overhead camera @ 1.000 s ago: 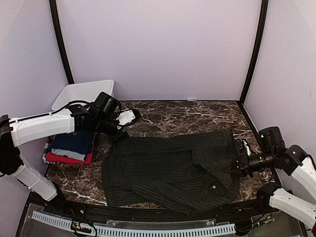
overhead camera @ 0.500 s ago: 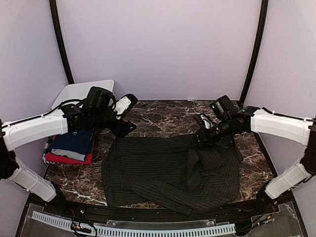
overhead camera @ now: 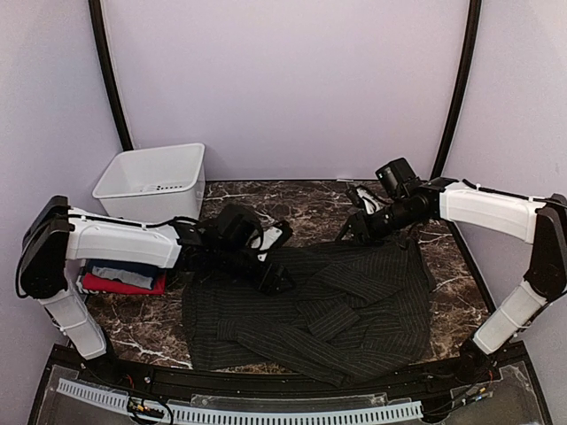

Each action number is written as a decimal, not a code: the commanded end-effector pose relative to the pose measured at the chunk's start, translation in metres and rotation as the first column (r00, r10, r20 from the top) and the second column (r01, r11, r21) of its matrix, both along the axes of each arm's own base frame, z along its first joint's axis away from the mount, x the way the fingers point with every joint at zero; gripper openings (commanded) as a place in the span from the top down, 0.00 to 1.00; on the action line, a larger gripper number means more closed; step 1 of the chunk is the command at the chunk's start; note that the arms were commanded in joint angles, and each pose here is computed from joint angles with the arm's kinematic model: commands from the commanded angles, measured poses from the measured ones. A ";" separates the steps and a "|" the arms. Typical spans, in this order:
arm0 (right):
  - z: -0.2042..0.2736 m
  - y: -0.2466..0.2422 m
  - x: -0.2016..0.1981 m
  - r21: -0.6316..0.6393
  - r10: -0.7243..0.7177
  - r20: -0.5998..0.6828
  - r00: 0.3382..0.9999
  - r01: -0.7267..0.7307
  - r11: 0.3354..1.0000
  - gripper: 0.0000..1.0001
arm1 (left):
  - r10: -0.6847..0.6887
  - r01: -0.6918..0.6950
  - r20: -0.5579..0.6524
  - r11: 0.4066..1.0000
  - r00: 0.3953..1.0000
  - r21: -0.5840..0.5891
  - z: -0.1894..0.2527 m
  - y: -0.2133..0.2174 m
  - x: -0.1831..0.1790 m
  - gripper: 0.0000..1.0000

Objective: Fold and stack the mixed laundry pile
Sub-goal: Fold the flattened shirt at the center of the board, then adjust the 1/3-folded shirt at the center of the board.

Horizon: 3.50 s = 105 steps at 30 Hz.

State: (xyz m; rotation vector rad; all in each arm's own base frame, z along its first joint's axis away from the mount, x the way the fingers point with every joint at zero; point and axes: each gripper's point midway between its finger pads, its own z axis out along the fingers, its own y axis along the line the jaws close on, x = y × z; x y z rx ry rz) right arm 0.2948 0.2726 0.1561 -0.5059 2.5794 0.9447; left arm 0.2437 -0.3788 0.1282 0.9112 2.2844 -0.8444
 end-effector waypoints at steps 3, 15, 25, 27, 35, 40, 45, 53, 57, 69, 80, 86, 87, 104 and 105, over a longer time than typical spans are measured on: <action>-0.003 -0.008 0.003 -0.050 0.032 0.068 0.997 -0.028 0.998 0.50 | 0.050 -0.042 -0.223 0.998 0.974 0.041 -0.046 -0.038 -0.035 0.37; -0.061 -0.044 0.014 -0.117 -0.059 -0.042 0.997 0.054 0.992 0.51 | 0.118 -0.109 -0.300 0.993 0.947 0.047 -0.077 -0.060 -0.025 0.58; -0.080 -0.069 0.006 -0.110 -0.141 -0.091 0.986 0.130 0.985 0.54 | 0.087 -0.077 -0.073 0.988 0.994 0.133 -0.034 -0.057 0.005 1.00; -0.070 -0.075 0.006 -0.089 -0.159 -0.077 0.984 0.152 0.984 0.54 | 0.053 -0.054 0.008 0.985 0.999 0.163 -0.019 -0.056 0.011 1.00; -0.007 -0.108 0.014 -0.010 -0.234 0.031 0.972 0.234 0.972 0.54 | -0.250 -0.007 0.501 0.890 0.829 0.455 0.039 -0.086 0.014 1.00; 0.021 -0.126 0.016 0.016 -0.269 0.080 0.960 0.268 0.963 0.54 | -0.483 0.102 0.597 0.824 0.641 0.558 0.037 -0.126 -0.044 1.00; 0.034 -0.118 0.006 0.084 -0.240 0.075 0.968 0.233 0.969 0.55 | -0.728 0.271 0.483 0.651 0.486 0.709 -0.046 -0.138 -0.131 0.95; 0.034 -0.106 -0.025 0.155 -0.171 0.038 0.985 0.163 0.974 0.58 | -0.745 0.458 0.306 0.624 0.593 0.633 -0.057 -0.102 -0.175 0.67; 0.032 -0.090 -0.039 0.159 -0.123 0.010 0.992 0.120 0.980 0.59 | -0.656 0.483 0.342 0.739 0.673 0.469 -0.014 -0.094 -0.182 0.54; 0.016 -0.075 -0.065 0.132 -0.090 -0.034 0.995 0.093 0.987 0.60 | -0.196 0.182 -0.197 0.979 0.961 -0.088 -0.003 -0.097 -0.116 0.56; 0.023 -0.080 -0.054 0.110 -0.144 -0.005 0.990 0.144 0.983 0.60 | -0.105 0.084 -0.360 0.994 0.927 -0.075 -0.059 -0.117 -0.099 0.60; 0.025 -0.080 -0.054 0.109 -0.141 0.001 0.990 0.141 0.984 0.60 | -0.083 0.074 -0.353 0.996 0.932 -0.040 -0.072 -0.119 -0.093 0.56; 0.024 -0.081 -0.054 0.106 -0.143 0.000 0.990 0.142 0.984 0.60 | -0.069 0.063 -0.344 0.998 0.937 -0.027 -0.074 -0.118 -0.090 0.56; 0.021 -0.081 -0.052 0.100 -0.148 -0.006 0.989 0.147 0.984 0.60 | -0.100 0.102 -0.355 0.995 0.929 -0.013 -0.086 -0.128 -0.080 0.55; 0.020 -0.081 -0.052 0.098 -0.149 -0.006 0.989 0.149 0.984 0.60 | -0.105 0.109 -0.361 0.994 0.927 -0.011 -0.089 -0.128 -0.081 0.56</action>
